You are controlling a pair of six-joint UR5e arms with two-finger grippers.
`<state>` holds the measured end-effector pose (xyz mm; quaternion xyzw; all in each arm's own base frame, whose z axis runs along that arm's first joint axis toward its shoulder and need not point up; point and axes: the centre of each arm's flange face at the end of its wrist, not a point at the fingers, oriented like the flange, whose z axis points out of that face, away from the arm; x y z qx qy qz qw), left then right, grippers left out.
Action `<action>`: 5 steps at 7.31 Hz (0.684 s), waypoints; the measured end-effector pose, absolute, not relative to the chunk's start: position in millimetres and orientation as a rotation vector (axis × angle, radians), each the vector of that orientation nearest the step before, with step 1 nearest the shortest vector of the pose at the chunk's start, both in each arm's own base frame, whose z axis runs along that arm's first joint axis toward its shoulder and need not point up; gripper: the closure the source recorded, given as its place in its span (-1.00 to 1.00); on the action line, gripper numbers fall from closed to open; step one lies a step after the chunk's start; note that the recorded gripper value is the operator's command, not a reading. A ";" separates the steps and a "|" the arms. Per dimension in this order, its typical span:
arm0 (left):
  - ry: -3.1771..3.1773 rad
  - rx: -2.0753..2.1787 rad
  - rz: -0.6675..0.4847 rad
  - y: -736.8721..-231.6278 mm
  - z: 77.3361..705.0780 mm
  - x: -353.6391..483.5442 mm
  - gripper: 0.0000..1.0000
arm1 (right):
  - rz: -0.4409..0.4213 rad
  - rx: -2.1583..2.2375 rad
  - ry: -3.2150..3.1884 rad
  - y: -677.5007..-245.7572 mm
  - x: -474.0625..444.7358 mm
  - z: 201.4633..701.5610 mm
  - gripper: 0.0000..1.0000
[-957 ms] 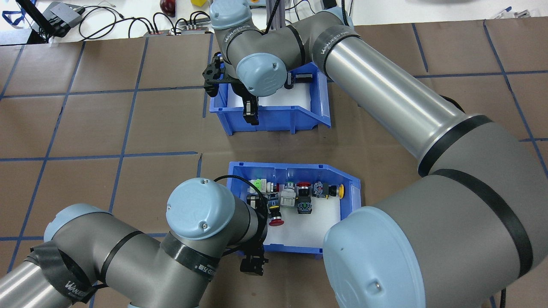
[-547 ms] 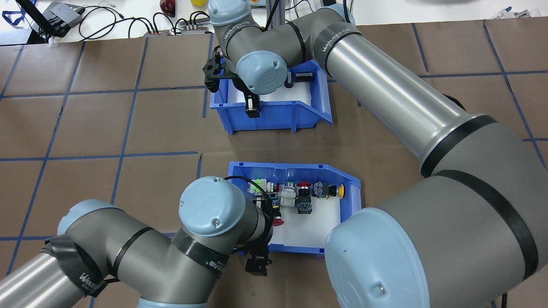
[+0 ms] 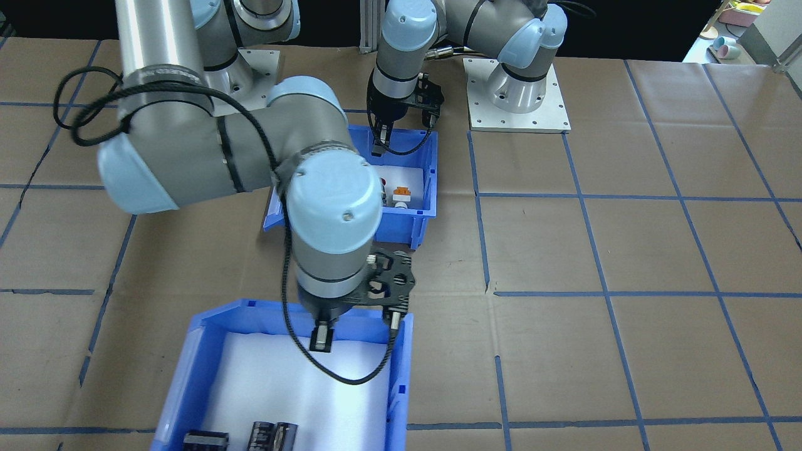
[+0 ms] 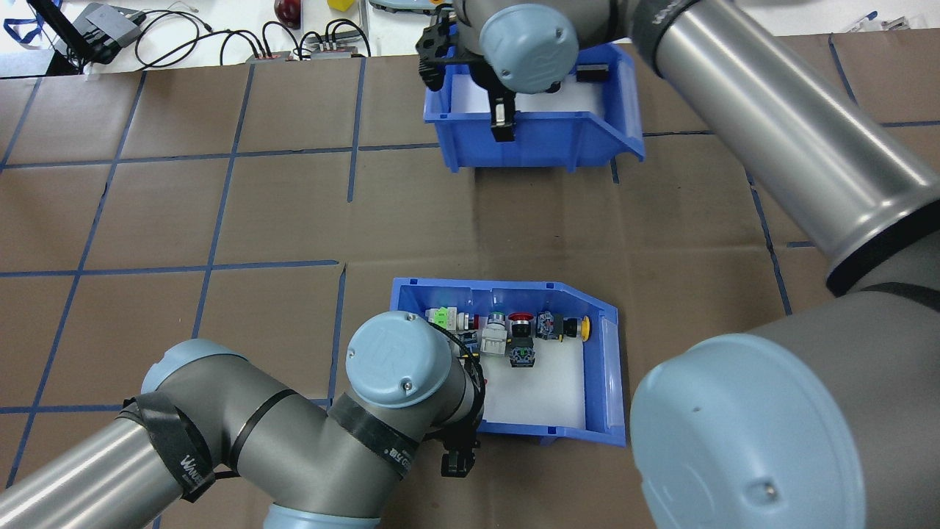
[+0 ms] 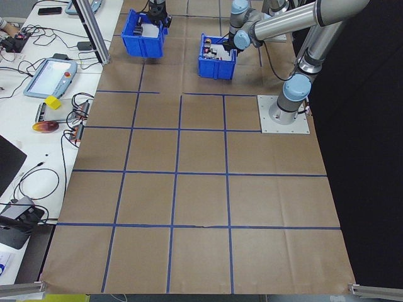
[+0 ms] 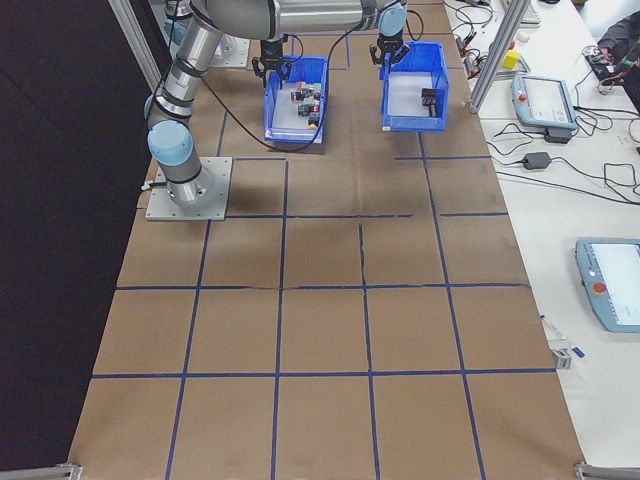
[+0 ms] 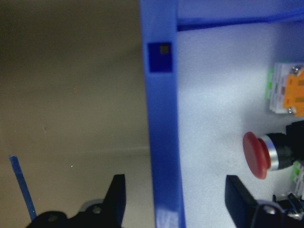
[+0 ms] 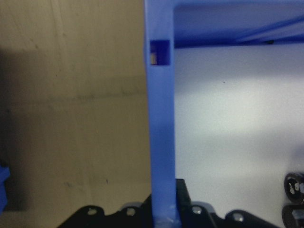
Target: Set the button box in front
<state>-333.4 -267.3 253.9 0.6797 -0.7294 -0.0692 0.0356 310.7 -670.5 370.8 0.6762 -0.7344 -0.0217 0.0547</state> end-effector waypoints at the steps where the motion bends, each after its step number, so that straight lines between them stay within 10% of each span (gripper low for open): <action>1: -2.231 2.097 -0.219 -264.4 254.3 -335.7 1.00 | -0.085 2.042 -2.246 -680.3 263.4 386.2 0.86; 5: -2.255 1.994 -0.067 -304.0 296.4 -331.7 1.00 | -0.138 2.055 -2.279 -679.8 87.9 405.9 0.86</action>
